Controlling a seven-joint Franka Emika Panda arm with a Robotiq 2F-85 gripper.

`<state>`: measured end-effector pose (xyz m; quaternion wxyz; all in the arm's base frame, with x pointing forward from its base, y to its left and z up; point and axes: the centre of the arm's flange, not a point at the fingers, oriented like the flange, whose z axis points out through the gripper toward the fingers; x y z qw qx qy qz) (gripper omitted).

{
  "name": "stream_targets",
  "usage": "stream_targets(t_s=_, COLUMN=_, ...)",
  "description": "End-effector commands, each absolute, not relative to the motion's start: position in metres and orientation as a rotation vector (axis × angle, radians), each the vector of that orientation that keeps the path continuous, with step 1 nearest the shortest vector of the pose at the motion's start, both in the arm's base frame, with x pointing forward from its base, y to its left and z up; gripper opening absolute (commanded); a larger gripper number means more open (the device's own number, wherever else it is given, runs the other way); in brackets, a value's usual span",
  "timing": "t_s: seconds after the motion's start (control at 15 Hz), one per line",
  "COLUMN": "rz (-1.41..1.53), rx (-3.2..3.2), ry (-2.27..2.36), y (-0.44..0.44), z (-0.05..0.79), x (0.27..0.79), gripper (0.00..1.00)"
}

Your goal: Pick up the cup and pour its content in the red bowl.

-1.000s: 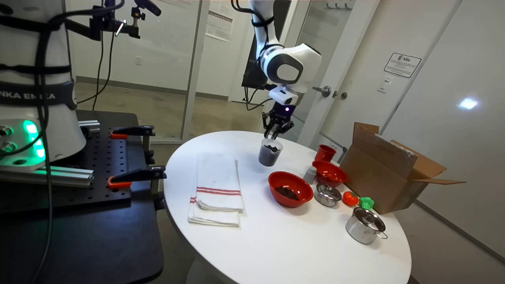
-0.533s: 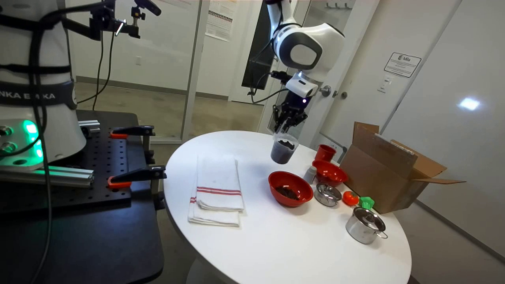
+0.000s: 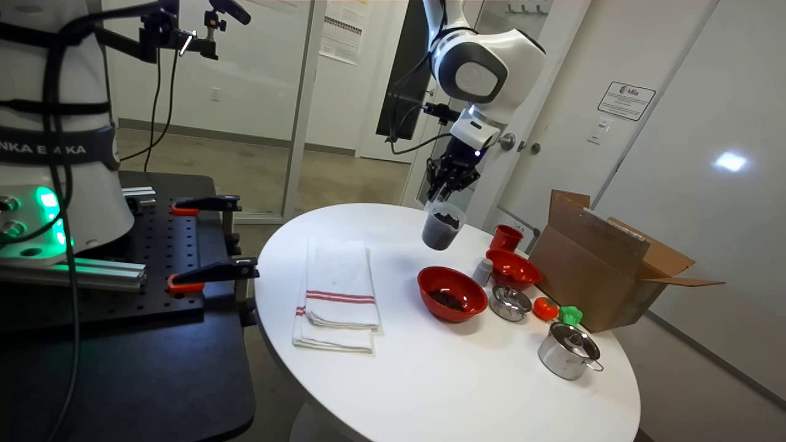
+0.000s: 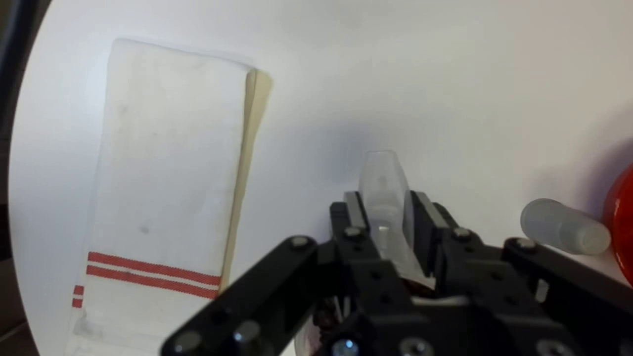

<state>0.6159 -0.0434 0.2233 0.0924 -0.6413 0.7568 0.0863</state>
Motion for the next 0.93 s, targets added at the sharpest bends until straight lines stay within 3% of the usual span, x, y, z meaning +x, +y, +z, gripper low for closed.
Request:
stream_targets(t_s=0.0, rz=0.348, rx=-1.811, ry=2.224, y=-0.045, z=0.206, x=0.621, gripper=0.07)
stream_targets(t_s=0.87, rz=0.396, rx=-1.471, ry=2.072, y=-0.142, z=0.203, x=0.614, gripper=0.07)
